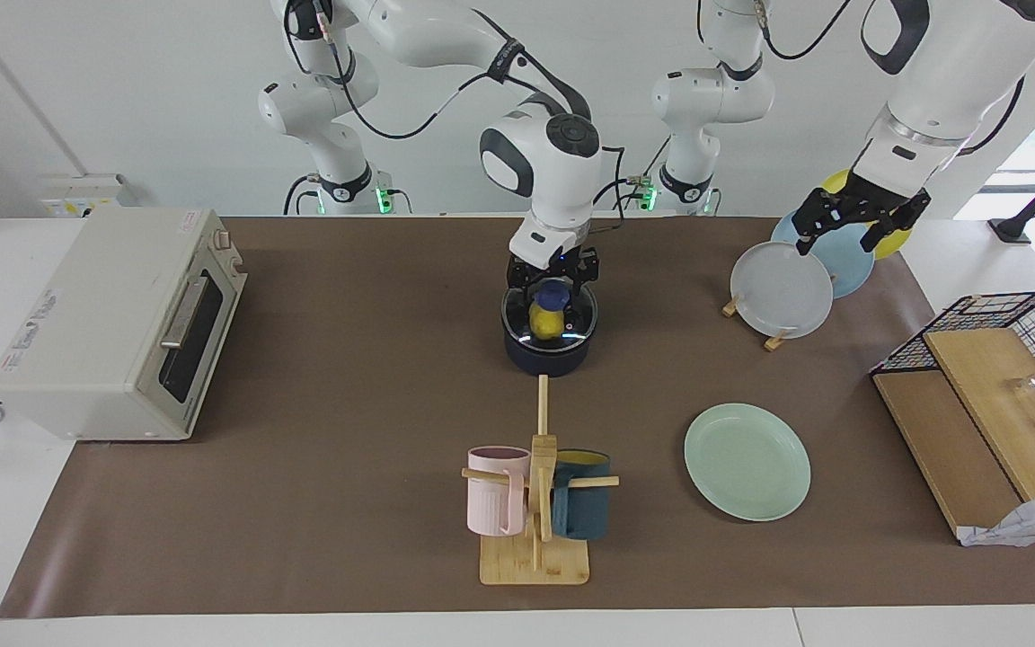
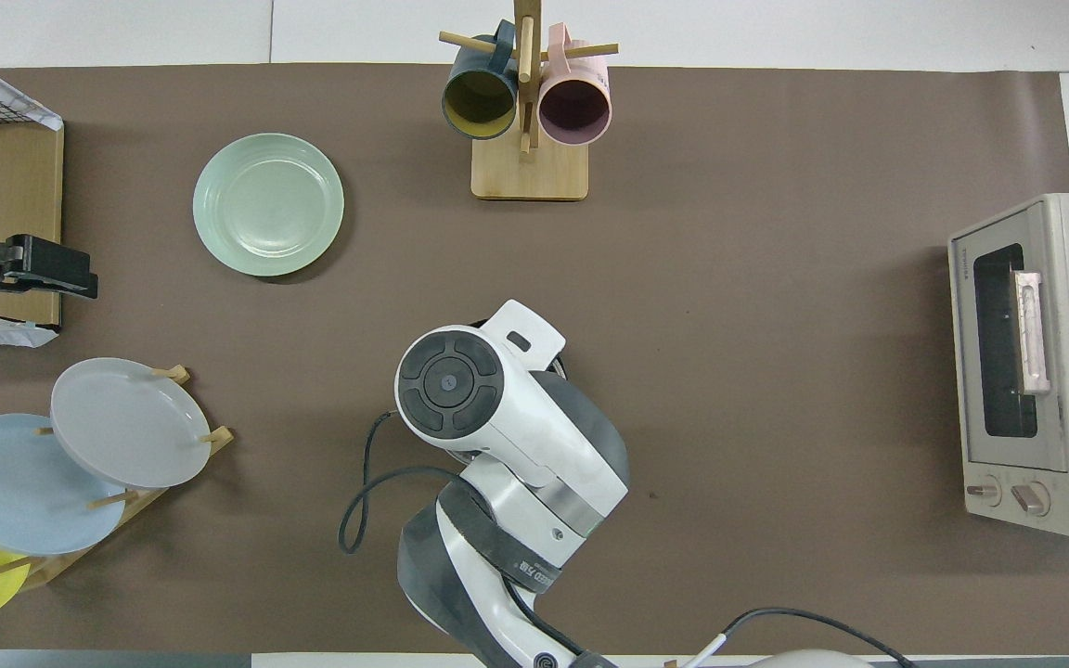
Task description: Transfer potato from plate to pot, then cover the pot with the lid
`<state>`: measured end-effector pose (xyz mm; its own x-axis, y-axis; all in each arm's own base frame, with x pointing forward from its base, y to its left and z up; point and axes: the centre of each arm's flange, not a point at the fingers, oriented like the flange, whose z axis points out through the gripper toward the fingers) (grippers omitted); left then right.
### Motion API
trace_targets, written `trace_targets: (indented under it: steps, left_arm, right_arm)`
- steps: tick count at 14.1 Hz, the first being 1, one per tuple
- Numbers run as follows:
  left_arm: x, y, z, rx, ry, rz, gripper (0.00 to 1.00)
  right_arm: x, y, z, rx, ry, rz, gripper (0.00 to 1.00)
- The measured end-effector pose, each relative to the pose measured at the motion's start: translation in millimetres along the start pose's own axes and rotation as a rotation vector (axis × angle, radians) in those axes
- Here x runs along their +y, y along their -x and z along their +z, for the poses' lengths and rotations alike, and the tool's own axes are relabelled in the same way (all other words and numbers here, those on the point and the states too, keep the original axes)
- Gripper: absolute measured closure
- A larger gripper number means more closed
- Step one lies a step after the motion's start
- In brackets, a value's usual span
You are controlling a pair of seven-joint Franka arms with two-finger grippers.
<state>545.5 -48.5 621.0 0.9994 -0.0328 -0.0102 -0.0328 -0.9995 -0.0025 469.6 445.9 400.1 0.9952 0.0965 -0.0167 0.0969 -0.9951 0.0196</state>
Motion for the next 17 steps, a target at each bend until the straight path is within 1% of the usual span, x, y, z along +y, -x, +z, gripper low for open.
trace_targets:
  steps: [3,5,7,9,11,12,14,15,17]
  left_arm:
    - [0,0,0,0.000,0.000,0.000,0.00]
    - [0,0,0,0.000,0.000,0.000,0.00]
    - [0,0,0,0.000,0.000,0.000,0.00]
    - [0,0,0,0.000,0.000,0.000,0.00]
    - [0,0,0,0.000,0.000,0.000,0.00]
    - [0,0,0,0.000,0.000,0.000,0.00]
    - [0,0,0,0.000,0.000,0.000,0.00]
    - [0,0,0,0.000,0.000,0.000,0.00]
    - [0,0,0,0.000,0.000,0.000,0.00]
  right_arm:
    - [7,-10,-25,0.040,-0.012,0.012,0.00]
    - [31,-27,-51,0.052,-0.001,0.048,0.00]
    - [69,-48,-86,0.045,0.010,0.053,0.00]
    - [124,-71,-123,0.035,0.019,0.029,0.00]
    - [197,-92,-158,0.049,0.016,0.018,0.00]
    - [234,-97,-173,0.055,0.017,0.020,0.00]
    - [297,-92,-194,0.026,0.028,0.007,0.00]
    - [319,-85,-202,0.002,0.033,0.005,0.00]
    - [353,-73,-210,-0.041,0.043,0.046,0.00]
